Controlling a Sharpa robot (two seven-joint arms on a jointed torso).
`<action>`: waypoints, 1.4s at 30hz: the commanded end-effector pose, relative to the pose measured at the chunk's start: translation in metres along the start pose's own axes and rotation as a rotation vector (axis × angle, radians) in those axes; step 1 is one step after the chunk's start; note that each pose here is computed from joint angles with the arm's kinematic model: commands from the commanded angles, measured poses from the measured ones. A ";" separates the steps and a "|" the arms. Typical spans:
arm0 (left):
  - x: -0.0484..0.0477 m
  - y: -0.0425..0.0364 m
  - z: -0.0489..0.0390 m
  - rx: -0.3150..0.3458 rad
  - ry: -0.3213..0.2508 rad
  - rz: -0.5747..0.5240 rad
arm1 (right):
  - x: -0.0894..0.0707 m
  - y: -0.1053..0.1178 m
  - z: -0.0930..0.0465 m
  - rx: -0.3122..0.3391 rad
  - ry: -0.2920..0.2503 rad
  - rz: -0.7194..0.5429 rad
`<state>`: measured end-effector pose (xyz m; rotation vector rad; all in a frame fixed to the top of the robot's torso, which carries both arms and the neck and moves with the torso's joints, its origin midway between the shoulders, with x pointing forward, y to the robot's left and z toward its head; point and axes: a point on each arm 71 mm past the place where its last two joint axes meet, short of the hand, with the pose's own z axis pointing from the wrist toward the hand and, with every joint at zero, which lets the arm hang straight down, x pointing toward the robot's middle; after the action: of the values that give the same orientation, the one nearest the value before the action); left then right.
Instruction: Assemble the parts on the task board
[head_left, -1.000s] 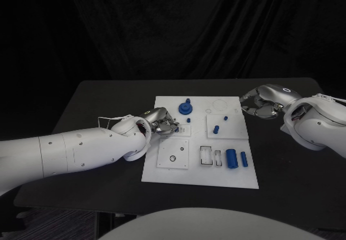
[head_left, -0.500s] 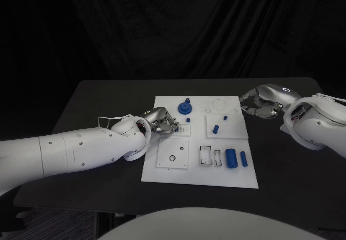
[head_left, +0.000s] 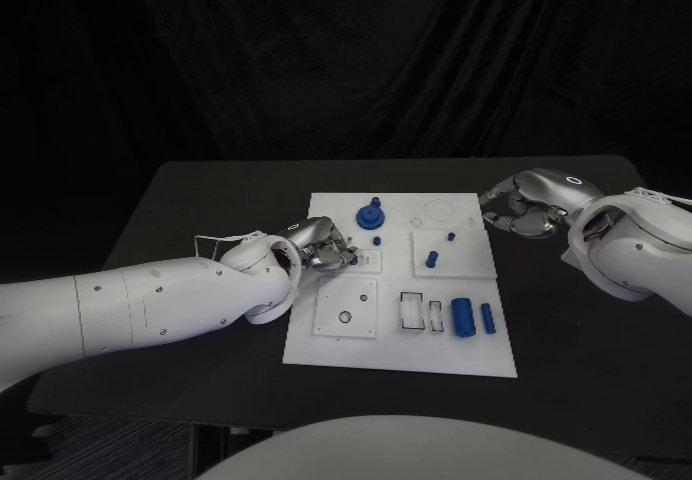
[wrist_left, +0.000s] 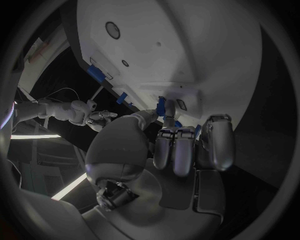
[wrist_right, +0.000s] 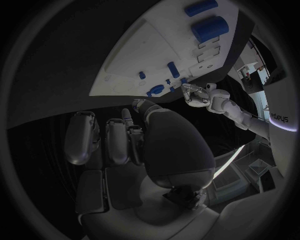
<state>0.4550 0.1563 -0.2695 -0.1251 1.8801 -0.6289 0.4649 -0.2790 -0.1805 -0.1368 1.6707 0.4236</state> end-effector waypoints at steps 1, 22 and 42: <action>0.0045 0.0007 -0.0012 0.001 0.025 0.003 | 0.001 -0.001 -0.001 0.014 0.005 -0.001; 0.0070 -0.0004 0.0007 0.016 0.036 0.006 | 0.002 -0.002 -0.001 0.016 0.008 0.002; 0.0067 0.0002 0.0022 0.025 0.010 0.000 | 0.002 -0.003 -0.001 0.017 0.008 0.004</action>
<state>0.4575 0.1549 -0.2712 -0.1159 1.8674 -0.6415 0.4646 -0.2802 -0.1821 -0.1308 1.6762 0.4227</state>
